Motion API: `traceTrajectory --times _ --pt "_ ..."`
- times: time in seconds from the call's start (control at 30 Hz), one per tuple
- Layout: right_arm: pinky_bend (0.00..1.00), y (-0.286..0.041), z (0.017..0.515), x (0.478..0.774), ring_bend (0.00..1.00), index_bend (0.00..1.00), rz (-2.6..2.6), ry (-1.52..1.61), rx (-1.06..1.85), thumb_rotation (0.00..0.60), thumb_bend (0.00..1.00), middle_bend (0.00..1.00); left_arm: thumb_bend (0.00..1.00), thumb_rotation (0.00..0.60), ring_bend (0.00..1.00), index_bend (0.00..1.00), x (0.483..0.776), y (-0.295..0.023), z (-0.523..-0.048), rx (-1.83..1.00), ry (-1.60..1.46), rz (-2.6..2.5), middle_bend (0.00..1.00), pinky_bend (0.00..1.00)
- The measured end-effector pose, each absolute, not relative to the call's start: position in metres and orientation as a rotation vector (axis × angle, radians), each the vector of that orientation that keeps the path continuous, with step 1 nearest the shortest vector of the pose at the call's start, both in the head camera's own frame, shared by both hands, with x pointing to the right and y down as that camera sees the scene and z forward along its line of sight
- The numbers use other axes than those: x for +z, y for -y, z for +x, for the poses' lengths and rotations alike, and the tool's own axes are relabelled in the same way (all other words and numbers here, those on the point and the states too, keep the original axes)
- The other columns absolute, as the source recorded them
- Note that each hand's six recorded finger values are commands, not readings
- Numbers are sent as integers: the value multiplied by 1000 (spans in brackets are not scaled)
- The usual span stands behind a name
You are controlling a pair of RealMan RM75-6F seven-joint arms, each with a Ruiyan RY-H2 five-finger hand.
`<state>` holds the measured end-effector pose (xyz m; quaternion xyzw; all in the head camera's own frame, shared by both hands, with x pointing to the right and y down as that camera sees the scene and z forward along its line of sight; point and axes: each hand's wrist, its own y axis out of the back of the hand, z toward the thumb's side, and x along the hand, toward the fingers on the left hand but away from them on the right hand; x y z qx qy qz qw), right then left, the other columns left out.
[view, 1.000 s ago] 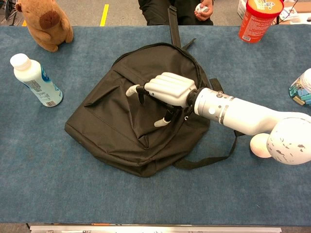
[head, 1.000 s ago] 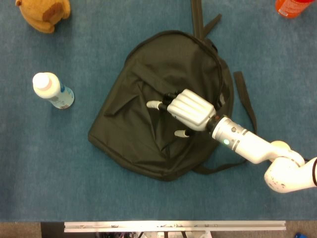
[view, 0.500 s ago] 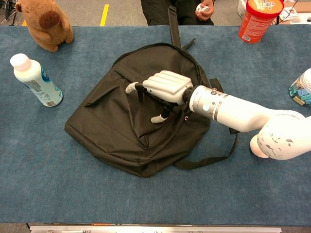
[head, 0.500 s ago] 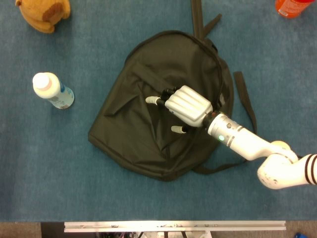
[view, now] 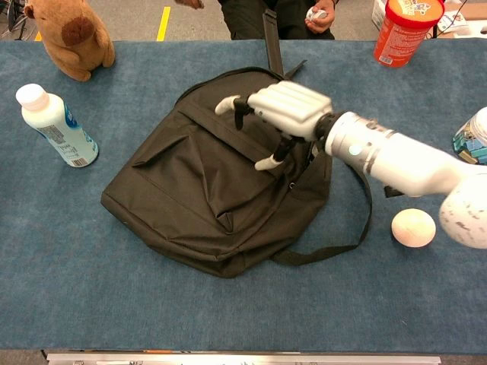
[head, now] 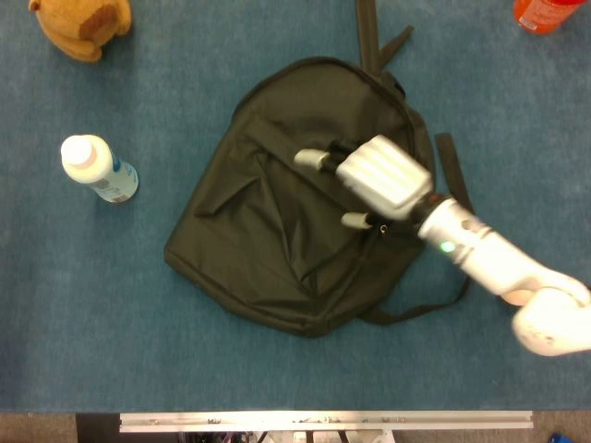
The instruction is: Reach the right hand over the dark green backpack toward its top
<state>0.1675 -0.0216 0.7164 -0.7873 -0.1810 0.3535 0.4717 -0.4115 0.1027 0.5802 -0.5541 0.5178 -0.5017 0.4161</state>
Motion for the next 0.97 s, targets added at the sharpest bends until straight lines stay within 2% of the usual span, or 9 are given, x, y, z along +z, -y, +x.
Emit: traceTrajectory --times 0.17,0.3,0.4,0.57,0.77,0.97 --pt "378 39 235 675 247 189 -1790 566 919 600 102 367 326 600 213 252 585 -98 -410 -1254 -1276 -1402 246 145" --pt "377 39 299 642 247 196 -1649 638 1004 600 104 367 326 600 213 252 588 -94 -407 -1237 -1270 -1413 246 146" --pt "378 29 346 622 247 240 -1552 699 1078 600 106 367 326 600 213 252 592 -93 -405 -1252 -1253 -1426 243 146" --pt "378 0 407 605 247 242 -1459 805 1187 600 107 367 326 600 213 252 598 -94 -402 -1294 -1209 -1447 243 146" --pt "378 -26 447 593 247 242 -1404 877 1262 600 108 367 326 600 213 254 593 -98 -399 -1273 -1226 -1444 245 146" --pt "378 -39 460 584 247 242 -1380 893 1289 600 108 367 326 600 214 255 592 -98 -396 -1267 -1229 -1443 247 146"
